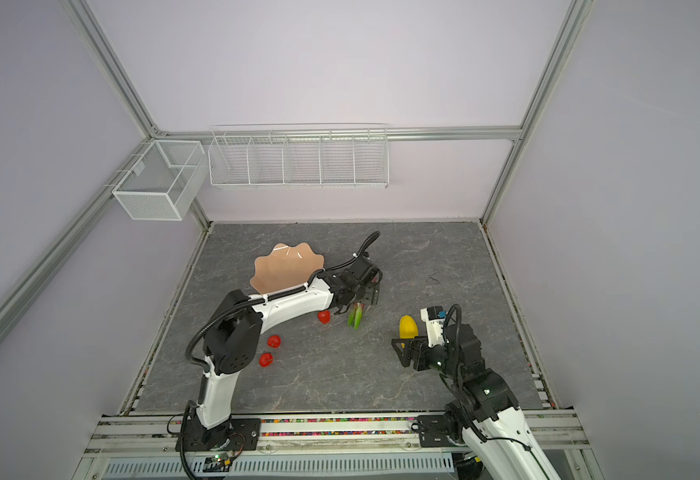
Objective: Place and organize the fake fruits in the fruit bowl
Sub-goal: 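Lift the dragon fruit with the left gripper and carry it over the peach bowl, then lower the dragon fruit into the bowl and open the left gripper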
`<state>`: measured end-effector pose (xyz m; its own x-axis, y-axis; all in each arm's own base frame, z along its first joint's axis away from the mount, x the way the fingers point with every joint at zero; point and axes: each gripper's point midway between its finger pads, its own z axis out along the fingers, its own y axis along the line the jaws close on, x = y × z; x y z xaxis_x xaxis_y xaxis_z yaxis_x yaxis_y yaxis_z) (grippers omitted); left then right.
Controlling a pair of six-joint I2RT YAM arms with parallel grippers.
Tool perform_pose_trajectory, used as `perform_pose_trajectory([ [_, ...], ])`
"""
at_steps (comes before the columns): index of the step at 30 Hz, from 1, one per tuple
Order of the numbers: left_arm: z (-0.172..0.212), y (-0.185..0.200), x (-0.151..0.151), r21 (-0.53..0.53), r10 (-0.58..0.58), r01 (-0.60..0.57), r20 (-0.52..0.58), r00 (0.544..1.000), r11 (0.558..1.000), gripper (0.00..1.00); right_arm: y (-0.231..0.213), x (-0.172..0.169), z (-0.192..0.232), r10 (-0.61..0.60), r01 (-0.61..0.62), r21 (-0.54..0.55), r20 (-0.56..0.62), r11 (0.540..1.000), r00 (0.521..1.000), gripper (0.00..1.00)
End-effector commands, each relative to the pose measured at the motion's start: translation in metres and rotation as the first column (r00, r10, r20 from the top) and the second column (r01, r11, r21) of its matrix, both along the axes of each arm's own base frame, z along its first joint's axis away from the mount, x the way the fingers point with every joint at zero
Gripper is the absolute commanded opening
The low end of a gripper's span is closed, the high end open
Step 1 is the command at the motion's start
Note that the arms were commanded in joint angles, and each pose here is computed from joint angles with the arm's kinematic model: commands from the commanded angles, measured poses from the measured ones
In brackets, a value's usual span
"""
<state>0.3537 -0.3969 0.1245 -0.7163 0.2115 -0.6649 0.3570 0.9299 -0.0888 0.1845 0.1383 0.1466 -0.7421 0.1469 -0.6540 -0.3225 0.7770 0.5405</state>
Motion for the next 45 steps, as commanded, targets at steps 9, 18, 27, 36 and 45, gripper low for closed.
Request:
perform_pose_trajectory([
  [9,0.076,0.139,0.026,0.046,0.185,-0.189,0.075,0.98,0.981,0.8,0.08,0.03,0.073,0.236,-0.241,0.018,0.154,0.97,0.96,0.88],
  [18,0.031,0.208,0.075,0.114,0.306,-0.297,-0.074,0.949,0.948,0.81,0.171,0.034,0.087,0.378,-0.38,-0.033,0.196,0.925,0.905,0.88],
  [27,-0.011,0.226,0.105,0.208,0.356,-0.324,-0.136,0.925,0.923,0.81,0.192,0.034,0.077,0.396,-0.392,-0.061,0.187,0.918,0.899,0.88],
  [36,-0.046,0.235,0.115,0.245,0.368,-0.323,-0.168,0.915,0.914,0.84,0.188,0.034,0.072,0.397,-0.386,-0.093,0.181,0.918,0.9,0.88],
  [45,-0.054,0.241,0.12,0.263,0.375,-0.326,-0.163,0.913,0.908,0.89,0.185,0.035,0.064,0.389,-0.376,-0.108,0.161,0.921,0.907,0.88],
])
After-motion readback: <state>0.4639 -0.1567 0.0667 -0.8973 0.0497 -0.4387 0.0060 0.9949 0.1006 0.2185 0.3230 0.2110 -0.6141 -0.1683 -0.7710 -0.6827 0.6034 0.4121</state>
